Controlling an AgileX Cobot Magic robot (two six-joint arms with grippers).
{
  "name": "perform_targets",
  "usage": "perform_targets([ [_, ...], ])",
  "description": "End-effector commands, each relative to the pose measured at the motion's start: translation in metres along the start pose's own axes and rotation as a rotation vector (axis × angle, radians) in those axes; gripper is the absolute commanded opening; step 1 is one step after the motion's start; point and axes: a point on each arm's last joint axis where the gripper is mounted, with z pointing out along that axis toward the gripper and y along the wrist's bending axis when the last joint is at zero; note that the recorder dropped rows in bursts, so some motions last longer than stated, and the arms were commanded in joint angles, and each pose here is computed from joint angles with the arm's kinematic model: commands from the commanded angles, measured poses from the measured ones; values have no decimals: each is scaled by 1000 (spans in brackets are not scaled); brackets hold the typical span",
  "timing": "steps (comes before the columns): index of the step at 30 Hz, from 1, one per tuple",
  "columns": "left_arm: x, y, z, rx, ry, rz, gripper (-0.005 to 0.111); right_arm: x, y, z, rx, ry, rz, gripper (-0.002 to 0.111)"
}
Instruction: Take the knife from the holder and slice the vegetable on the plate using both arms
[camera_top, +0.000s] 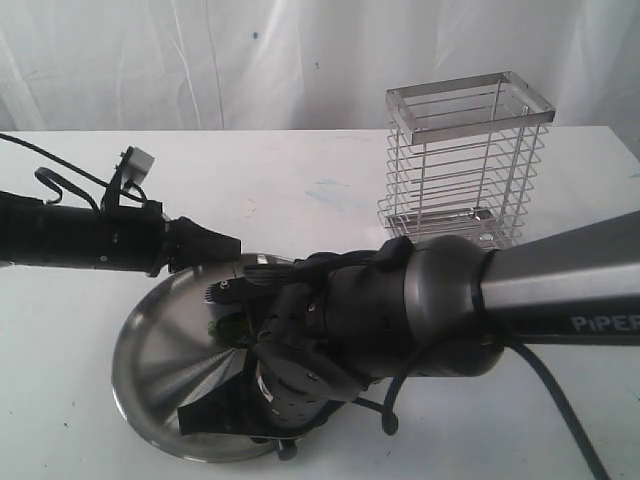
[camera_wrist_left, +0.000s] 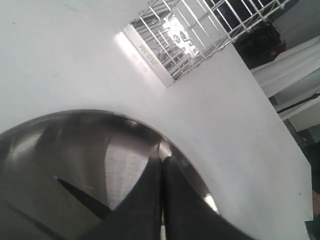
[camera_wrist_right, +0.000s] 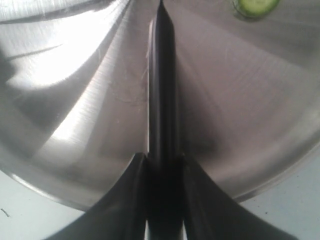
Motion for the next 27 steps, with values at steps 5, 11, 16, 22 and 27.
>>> perform_targets([
  [5, 10, 4, 13, 22, 11, -9, 0, -3, 1, -2, -4, -15, -19, 0],
  [11, 15, 9, 15, 9, 29, -17, 0, -3, 1, -2, -5, -16, -19, 0],
  [16, 21, 15, 19, -2, 48, -46, 0, -3, 1, -2, -5, -16, -19, 0],
  [22, 26, 20, 20, -20, 69, -58, 0, -3, 1, -2, -5, -16, -19, 0],
  [27, 26, 22, 20, -32, 71, -62, 0, -3, 1, -2, -5, -16, -19, 0],
])
